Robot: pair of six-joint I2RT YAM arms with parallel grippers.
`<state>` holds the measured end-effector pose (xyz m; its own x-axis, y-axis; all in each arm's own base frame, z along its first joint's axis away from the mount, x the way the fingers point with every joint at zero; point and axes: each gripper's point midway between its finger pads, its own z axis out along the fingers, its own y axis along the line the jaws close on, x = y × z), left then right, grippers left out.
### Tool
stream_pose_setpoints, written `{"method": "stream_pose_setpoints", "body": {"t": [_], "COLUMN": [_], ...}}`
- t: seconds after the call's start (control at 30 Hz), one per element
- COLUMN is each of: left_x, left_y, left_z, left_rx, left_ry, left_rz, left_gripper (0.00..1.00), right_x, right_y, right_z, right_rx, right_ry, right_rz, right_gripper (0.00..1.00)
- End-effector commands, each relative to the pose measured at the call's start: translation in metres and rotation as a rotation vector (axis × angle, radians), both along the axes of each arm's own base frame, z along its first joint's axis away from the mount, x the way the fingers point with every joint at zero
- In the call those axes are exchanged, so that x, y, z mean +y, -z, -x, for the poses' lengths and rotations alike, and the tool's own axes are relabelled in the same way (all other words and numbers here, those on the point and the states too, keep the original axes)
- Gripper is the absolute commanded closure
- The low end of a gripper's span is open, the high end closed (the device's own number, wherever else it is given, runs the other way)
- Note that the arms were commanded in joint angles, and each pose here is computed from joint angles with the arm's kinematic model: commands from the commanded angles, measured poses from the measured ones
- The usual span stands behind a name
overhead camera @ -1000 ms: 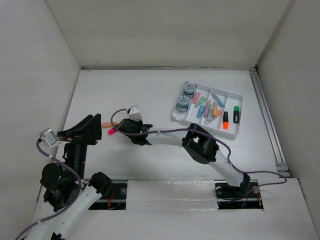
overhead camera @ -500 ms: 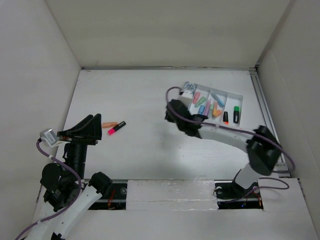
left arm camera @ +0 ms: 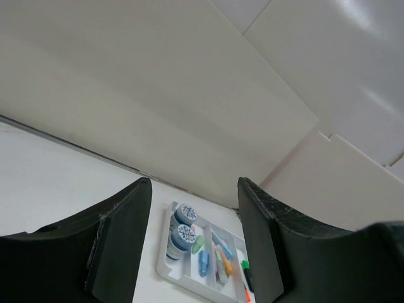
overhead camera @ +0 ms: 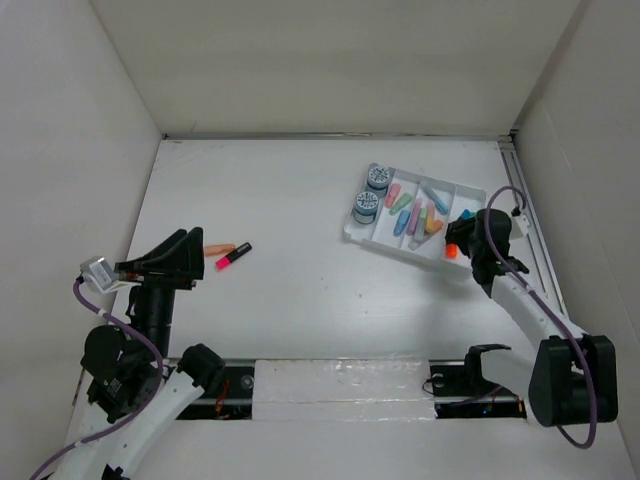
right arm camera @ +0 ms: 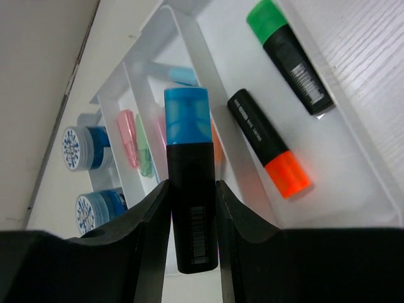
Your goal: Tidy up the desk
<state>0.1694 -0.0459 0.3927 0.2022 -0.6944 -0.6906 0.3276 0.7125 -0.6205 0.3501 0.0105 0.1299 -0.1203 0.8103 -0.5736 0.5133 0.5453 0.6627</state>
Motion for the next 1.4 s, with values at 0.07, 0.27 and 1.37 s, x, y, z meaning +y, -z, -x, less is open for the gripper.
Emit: {"method": "stream_pose_setpoints", "body": {"t": [0.07, 0.27, 1.37], "left_x": [-0.003, -0.003, 0.008], "left_y": [-0.009, -0.007, -0.014], "left_z": [-0.001, -0.002, 0.005], "left_rx": [-0.024, -0.022, -0.045], "left_ry": [0.008, 0.005, -0.021], "left_rz": [0.005, 0.003, 0.03], "left_gripper": [0.47, 0.47, 0.48], "right_x": [-0.028, -0.044, 0.546], "right_y": [-0.018, -0.011, 0.005], "right_z": [-0.018, -0.026, 0.037], "right_rx": [-0.103, -0.078, -0.016], "right_ry": [-0.02, -0.019, -1.277], "right_rz": [-0.115, -0.159, 0.276], "right_gripper": [0.9, 0.45, 0.67]}}
